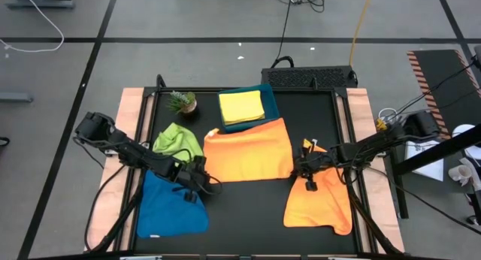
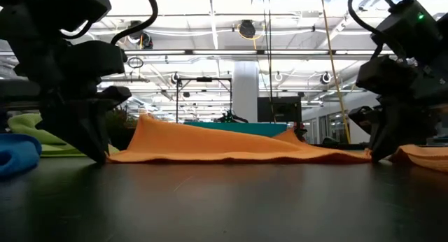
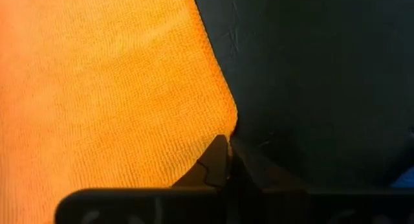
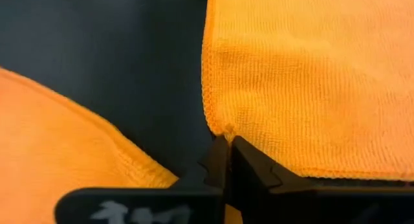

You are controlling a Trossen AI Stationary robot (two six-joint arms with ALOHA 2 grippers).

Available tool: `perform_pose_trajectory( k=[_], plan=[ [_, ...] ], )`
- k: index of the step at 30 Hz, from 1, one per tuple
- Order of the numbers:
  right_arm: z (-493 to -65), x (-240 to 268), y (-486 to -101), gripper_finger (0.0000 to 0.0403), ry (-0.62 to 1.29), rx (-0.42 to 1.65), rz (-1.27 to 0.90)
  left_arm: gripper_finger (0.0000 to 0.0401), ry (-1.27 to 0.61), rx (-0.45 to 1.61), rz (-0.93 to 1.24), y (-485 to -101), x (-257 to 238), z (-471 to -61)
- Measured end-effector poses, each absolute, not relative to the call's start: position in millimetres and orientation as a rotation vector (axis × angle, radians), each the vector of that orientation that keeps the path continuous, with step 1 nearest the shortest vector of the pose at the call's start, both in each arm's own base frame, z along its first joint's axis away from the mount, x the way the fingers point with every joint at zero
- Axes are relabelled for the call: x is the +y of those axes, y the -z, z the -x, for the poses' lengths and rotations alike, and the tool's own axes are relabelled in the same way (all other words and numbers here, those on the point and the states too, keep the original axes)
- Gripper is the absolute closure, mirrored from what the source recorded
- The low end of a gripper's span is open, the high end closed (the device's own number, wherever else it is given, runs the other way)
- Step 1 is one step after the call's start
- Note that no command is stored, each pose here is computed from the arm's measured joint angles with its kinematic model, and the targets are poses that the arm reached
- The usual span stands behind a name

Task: Fold microfiber towels
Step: Fold the top orange microfiber cloth

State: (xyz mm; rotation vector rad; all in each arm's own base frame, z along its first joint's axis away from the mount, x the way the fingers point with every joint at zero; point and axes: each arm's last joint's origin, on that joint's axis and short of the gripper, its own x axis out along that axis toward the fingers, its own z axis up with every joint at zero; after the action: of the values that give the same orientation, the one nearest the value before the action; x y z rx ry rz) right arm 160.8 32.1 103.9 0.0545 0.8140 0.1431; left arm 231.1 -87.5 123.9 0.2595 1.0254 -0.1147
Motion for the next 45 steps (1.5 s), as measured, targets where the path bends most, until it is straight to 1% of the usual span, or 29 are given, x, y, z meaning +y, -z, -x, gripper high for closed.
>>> perform_pose_trajectory(
  k=[2, 5, 8, 12, 16, 19, 26, 29, 32, 34, 37, 40, 45],
  plan=[
    [-160, 35, -108, 0.0398, -0.170, 0.792, -0.081, 0.0396, 0.120, 1.017, -0.248, -130, -92, -232],
    [-158, 41, -117, 0.0400, -0.224, 0.739, -0.138, 0.0396, 0.159, 0.957, -0.228, -149, -105, -238],
    [-155, 50, -125, 0.0401, -0.302, 0.700, -0.193, 0.0398, 0.198, 0.986, -0.228, -158, -113, -237],
    [-149, 62, -137, 0.0402, -0.392, 0.647, -0.249, 0.0397, 0.252, 0.968, -0.143, -170, -124, -241],
    [-143, 74, -146, 0.0402, -0.469, 0.595, -0.289, 0.0398, 0.271, 0.993, -0.053, -177, -132, -241],
    [-139, 81, -151, 0.0402, -0.525, 0.562, -0.308, 0.0398, 0.289, 0.966, -0.025, -185, -140, -243],
    [-137, 86, -154, 0.0402, -0.521, 0.531, -0.310, 0.0398, 0.324, 0.955, -0.007, -213, -151, -247],
    [-139, 87, -159, 0.0403, -0.536, 0.484, -0.321, 0.0398, 0.328, 0.941, 0.009, -232, -153, -247],
    [-140, 88, -162, 0.0403, -0.553, 0.451, -0.314, 0.0398, 0.336, 0.933, -0.017, -242, -150, -243],
    [-140, 87, -162, 0.0403, -0.529, 0.440, -0.305, 0.0398, 0.327, 0.919, -0.056, -244, -147, -241],
    [-142, 82, -159, 0.0403, -0.421, 0.443, -0.287, 0.0398, 0.288, 0.939, -0.083, -241, -137, -238],
    [-144, 77, -154, 0.0403, -0.331, 0.472, -0.266, 0.0398, 0.198, 0.978, -0.086, -227, -121, -235],
    [-147, 63, -147, 0.0403, -0.081, 0.489, -0.214, 0.0399, 0.079, 1.066, -0.049, -196, -90, -231]
  ],
)
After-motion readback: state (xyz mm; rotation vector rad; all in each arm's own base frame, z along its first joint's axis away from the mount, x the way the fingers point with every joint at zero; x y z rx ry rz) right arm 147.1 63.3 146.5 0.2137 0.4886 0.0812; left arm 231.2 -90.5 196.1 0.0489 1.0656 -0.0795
